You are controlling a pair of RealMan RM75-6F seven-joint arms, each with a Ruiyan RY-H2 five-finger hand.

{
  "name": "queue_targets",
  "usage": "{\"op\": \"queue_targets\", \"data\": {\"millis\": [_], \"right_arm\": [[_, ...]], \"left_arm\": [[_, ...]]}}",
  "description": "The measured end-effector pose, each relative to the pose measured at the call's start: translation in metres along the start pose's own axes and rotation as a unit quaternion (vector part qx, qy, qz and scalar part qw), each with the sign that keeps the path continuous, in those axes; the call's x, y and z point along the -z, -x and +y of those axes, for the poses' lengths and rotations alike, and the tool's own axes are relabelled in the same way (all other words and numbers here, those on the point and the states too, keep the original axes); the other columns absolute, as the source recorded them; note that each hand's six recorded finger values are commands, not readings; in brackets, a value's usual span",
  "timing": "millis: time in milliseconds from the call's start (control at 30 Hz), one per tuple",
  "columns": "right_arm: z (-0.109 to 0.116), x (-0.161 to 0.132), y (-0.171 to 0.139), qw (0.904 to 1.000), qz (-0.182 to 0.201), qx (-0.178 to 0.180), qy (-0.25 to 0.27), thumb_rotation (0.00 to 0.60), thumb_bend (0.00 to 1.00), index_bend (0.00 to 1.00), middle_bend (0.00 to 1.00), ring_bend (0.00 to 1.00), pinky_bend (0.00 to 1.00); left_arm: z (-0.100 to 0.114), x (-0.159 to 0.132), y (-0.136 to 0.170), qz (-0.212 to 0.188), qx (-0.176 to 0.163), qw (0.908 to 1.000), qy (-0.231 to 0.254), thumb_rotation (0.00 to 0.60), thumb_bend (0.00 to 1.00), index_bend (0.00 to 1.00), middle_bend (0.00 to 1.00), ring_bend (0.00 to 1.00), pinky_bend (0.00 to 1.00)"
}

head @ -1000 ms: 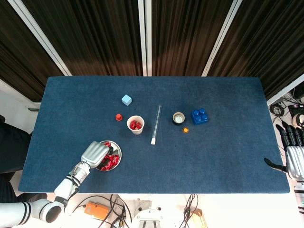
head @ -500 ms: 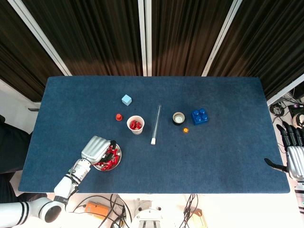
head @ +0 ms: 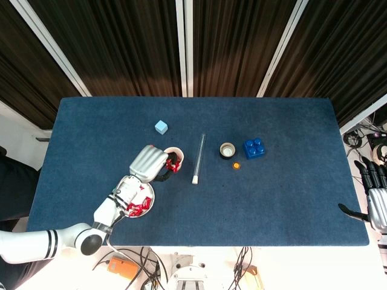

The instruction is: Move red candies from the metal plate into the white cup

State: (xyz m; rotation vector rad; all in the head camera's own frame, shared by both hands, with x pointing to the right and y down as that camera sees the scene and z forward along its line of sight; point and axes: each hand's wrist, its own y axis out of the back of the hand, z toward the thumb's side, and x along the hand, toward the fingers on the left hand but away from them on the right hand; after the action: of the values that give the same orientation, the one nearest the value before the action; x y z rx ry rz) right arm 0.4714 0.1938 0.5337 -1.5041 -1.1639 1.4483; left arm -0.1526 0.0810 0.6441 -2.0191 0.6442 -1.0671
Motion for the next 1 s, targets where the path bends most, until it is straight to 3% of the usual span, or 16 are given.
{"op": "queue_targets", "data": {"millis": [367,500,800,1000], "right_arm": [[-0.001,0.004,0.000,1.0000,-0.003,-0.001,0.002,0.600,0.17,0.00,0.00,0.00,0.00],[0.000,0.005,0.000,1.0000,-0.004,0.000,0.002,0.600,0.17,0.00,0.00,0.00,0.00],[-0.001,0.003,0.001,1.0000,-0.001,0.000,0.005,0.600,0.17,0.00,0.00,0.00,0.00],[0.002,0.002,0.002,1.0000,0.002,0.003,0.001,0.600,0.17,0.00,0.00,0.00,0.00]], "left_arm": [[-0.004,0.009,-0.044,0.052,0.022,0.9983,0.012,0.600,0.35,0.54,0.96,0.87,0.87],[-0.007,0.015,-0.050,0.070,0.030,0.9970,0.012,0.600,0.28,0.45,0.96,0.87,0.87],[-0.007,0.029,-0.037,0.091,0.029,0.9953,-0.016,0.600,0.17,0.30,0.95,0.86,0.87],[0.001,0.039,-0.014,0.089,0.002,0.9958,-0.019,0.600,0.17,0.32,0.94,0.86,0.86]]}}
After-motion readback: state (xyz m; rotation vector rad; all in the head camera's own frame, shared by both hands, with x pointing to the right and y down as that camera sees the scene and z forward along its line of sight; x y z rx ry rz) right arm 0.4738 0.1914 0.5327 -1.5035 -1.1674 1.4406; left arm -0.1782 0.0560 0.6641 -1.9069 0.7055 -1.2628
